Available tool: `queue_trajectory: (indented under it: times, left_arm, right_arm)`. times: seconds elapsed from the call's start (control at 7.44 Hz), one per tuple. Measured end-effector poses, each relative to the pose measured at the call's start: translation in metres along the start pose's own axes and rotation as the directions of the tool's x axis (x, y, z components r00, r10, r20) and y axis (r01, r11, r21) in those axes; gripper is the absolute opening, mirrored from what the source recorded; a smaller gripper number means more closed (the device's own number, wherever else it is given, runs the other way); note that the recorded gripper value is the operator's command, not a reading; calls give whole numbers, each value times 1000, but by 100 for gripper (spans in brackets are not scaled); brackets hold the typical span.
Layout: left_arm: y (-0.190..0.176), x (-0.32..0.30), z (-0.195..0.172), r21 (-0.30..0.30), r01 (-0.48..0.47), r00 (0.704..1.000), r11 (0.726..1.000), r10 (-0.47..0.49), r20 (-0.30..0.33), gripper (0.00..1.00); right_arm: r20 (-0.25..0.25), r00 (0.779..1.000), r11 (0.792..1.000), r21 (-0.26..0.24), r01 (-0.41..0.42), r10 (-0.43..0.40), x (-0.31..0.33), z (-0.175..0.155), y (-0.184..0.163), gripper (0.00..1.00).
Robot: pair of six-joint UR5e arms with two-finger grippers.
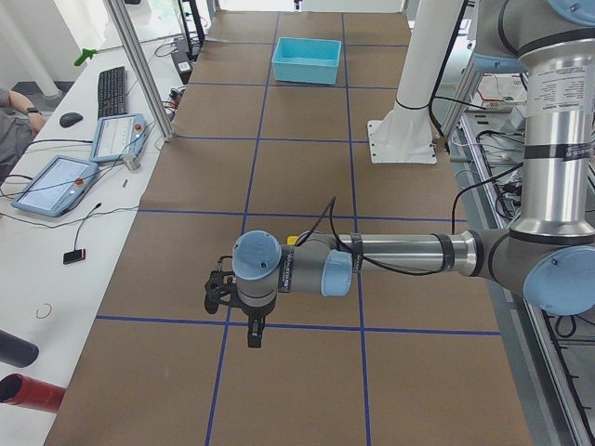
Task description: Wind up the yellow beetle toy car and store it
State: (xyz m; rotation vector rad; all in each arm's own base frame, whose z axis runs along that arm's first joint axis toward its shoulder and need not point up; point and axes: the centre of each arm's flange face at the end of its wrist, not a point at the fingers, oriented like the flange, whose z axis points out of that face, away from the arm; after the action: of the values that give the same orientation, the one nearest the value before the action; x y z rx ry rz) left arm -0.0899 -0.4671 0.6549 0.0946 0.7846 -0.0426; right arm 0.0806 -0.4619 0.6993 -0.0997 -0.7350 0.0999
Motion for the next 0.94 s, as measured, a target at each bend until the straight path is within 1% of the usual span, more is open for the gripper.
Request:
queue_trajectory:
  times: [0.4, 0.94]
  left_arm:
    - [2, -1, 1, -13, 12, 1000, 1000, -12, -2, 100]
    - [-2, 4, -3, 4, -5, 1000, 1000, 5, -4, 100]
  right_arm:
    - [1, 1000, 1000, 1, 1, -1, -1, -1, -1, 100]
    - [2, 1000, 1000, 5, 4, -4, -2, -3, -1, 100]
